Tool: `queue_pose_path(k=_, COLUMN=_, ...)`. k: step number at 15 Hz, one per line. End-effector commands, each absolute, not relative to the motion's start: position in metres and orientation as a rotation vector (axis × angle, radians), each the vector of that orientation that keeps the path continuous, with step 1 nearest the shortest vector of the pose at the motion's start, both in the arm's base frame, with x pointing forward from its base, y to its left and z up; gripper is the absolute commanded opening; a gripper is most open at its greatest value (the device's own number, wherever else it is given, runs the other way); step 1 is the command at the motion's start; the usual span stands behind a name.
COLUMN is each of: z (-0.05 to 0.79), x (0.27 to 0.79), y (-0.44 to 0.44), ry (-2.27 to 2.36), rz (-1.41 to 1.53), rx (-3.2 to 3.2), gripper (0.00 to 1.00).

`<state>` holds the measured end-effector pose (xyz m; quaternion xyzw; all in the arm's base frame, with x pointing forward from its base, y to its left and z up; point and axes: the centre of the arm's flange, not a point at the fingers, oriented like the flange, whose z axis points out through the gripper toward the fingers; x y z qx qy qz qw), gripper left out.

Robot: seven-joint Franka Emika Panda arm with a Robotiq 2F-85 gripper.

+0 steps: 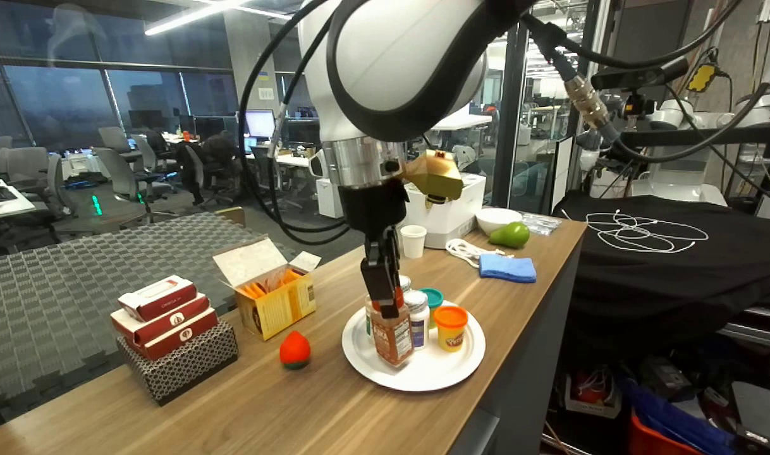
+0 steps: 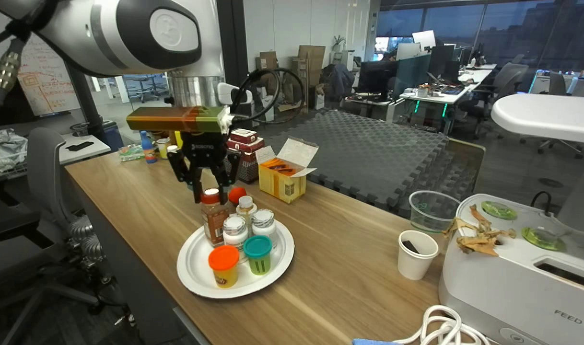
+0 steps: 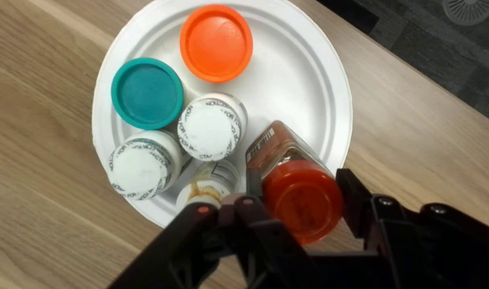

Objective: Pick up the bottles and small containers from the table and put them on the plate.

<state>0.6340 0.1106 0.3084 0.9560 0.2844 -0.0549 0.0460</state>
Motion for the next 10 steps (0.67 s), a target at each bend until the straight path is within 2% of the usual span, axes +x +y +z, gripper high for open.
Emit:
queue_pose_path(k=1, z=0.314, x=0.620, y=0.098, ry=0.880, rz=-0.058, rx=2.924, gripper=0.24)
queue_pose_path(k=10, z=0.304, x=0.625, y=0.087, ry=0.903, rz=0.029, rx=2.928, gripper=0.24)
